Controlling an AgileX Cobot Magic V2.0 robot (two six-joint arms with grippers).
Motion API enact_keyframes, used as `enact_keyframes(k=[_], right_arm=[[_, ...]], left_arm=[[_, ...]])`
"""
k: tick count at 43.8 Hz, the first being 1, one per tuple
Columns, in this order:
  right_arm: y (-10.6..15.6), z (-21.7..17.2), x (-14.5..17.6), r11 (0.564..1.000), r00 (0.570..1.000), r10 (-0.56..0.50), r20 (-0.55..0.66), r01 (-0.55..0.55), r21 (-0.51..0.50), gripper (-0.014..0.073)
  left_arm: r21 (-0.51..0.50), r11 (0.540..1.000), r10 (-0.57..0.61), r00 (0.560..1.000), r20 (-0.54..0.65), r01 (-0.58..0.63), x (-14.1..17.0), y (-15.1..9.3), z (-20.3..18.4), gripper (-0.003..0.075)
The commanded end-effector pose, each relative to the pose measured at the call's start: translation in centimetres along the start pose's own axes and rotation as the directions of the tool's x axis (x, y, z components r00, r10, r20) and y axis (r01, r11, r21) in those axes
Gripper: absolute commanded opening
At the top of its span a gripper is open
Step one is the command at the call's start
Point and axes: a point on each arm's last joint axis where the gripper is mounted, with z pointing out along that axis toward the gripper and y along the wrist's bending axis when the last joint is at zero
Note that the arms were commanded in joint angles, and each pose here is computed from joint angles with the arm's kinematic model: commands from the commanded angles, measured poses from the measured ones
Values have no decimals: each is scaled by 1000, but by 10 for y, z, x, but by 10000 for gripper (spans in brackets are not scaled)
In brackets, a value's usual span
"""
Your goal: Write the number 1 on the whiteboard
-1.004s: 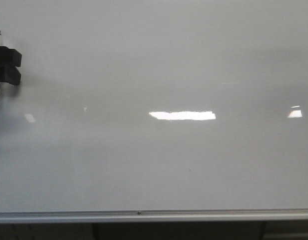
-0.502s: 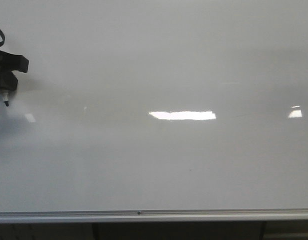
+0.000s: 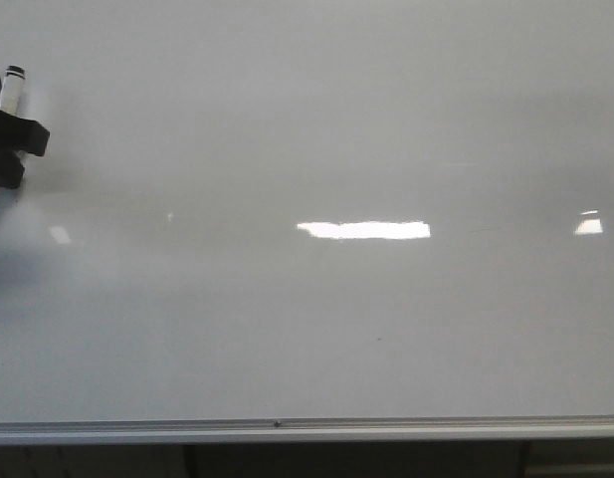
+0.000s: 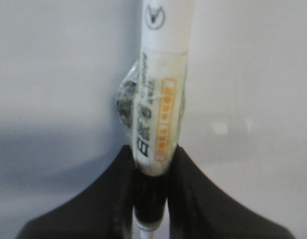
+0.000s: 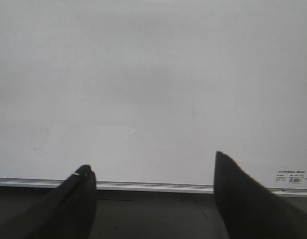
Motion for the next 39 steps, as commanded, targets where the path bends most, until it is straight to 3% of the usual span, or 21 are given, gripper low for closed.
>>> enact_keyframes(k=[1,8,15,23,28,33,39], right_arm=[[0,-4,-17,1000,996,4,85,-4,-1,527],[2,-5,-26,1000,1000,15,9,-15,-18,527],[11,4,-39,995,992,-31,-124,18,-102,527],[32,21,-53,947,950,-194,-246,116,-299,527],[50,32,-61,882,911,-337,-239,216,-418,527],[69,41,-68,796,862,-468,-193,317,-515,527],[98,42,-75,631,767,-634,-96,441,-638,527]], left_arm=[[-25,997,68,997,42,-67,-27,1,-33,48],[-36,980,196,980,-29,-197,-38,-4,-76,48],[64,942,336,937,-94,-331,-43,-22,-120,48],[318,809,547,831,-102,-494,-41,-48,-156,48],[481,705,622,780,-66,-521,-41,-66,-172,48],[545,599,693,721,15,-587,-41,-82,-181,48],[579,497,750,656,87,-646,-37,-102,-190,48]])
